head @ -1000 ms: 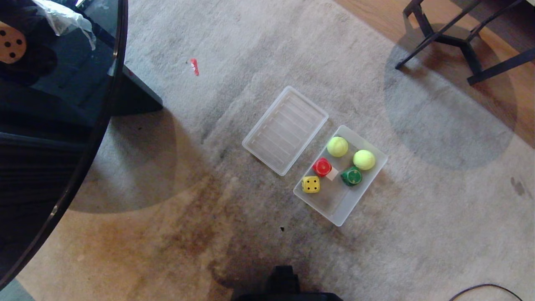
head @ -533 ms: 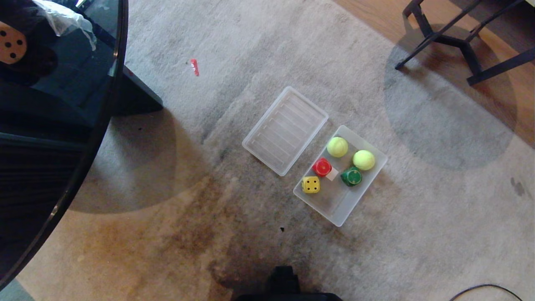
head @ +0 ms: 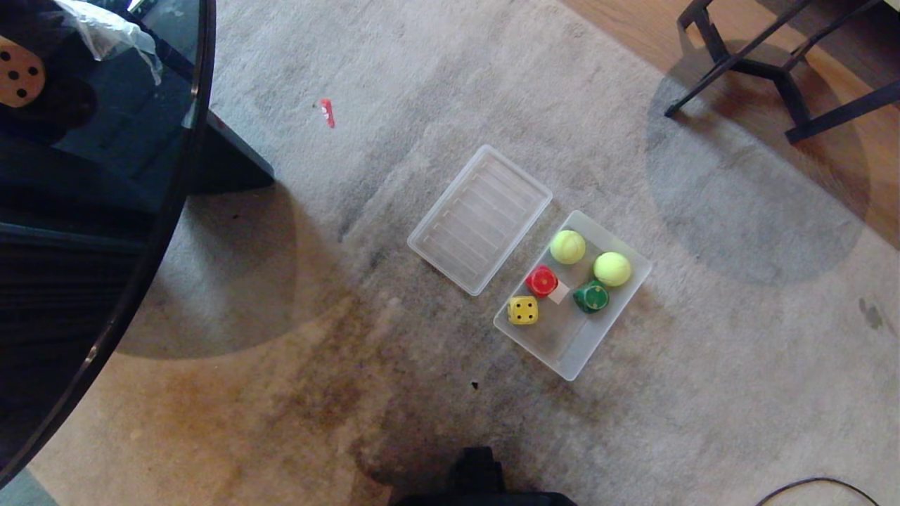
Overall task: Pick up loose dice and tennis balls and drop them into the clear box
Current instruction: Pick up toys out of the box
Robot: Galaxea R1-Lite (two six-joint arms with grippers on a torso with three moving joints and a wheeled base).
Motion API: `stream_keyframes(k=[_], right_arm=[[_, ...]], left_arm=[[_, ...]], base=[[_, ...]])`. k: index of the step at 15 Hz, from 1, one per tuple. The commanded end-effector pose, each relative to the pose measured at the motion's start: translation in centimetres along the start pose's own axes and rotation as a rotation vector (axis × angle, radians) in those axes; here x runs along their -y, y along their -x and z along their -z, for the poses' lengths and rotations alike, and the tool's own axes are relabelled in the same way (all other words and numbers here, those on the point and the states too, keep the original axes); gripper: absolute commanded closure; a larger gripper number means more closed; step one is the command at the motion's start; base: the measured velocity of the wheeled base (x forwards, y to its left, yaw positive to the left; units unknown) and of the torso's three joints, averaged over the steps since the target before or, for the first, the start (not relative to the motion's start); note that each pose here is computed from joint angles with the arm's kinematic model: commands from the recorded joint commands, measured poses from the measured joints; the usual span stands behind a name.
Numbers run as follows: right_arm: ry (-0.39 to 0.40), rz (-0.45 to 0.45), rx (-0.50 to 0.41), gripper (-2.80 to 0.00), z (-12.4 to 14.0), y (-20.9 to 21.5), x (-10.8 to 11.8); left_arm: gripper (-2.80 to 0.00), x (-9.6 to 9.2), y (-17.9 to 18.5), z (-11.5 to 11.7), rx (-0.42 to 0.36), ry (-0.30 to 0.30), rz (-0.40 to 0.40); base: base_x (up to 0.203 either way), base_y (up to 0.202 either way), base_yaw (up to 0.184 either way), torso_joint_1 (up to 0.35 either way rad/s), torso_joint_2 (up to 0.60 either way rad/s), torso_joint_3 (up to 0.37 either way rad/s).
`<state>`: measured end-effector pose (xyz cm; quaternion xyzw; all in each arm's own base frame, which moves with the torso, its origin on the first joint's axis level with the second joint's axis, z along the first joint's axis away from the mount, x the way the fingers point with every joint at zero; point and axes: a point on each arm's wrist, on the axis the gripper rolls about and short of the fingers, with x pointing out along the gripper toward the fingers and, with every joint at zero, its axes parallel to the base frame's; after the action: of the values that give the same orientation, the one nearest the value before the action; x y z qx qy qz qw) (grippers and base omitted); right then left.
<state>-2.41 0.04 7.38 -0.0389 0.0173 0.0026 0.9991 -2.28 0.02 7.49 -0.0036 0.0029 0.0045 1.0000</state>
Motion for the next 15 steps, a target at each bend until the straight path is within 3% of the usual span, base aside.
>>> stream_keyframes(k=[1, 10, 15], right_arm=[[0.003, -0.001, -0.002, 0.00, 0.01, -0.02, 0.00], [-0.011, 0.003, -0.007, 0.00, 0.09, -0.03, 0.00], [-0.011, 0.003, -0.007, 0.00, 0.08, -0.03, 0.00]], left_arm=[[0.00, 0.00, 0.00, 0.00, 0.000, 0.000, 0.000], [0.00, 0.00, 0.00, 0.00, 0.000, 0.000, 0.000], [0.00, 0.00, 0.00, 0.00, 0.000, 0.000, 0.000]], base=[[0.000, 0.000, 0.000, 0.000, 0.00, 0.000], [0.000, 0.000, 0.000, 0.000, 0.00, 0.003], [0.000, 0.000, 0.000, 0.001, 0.01, 0.163]])
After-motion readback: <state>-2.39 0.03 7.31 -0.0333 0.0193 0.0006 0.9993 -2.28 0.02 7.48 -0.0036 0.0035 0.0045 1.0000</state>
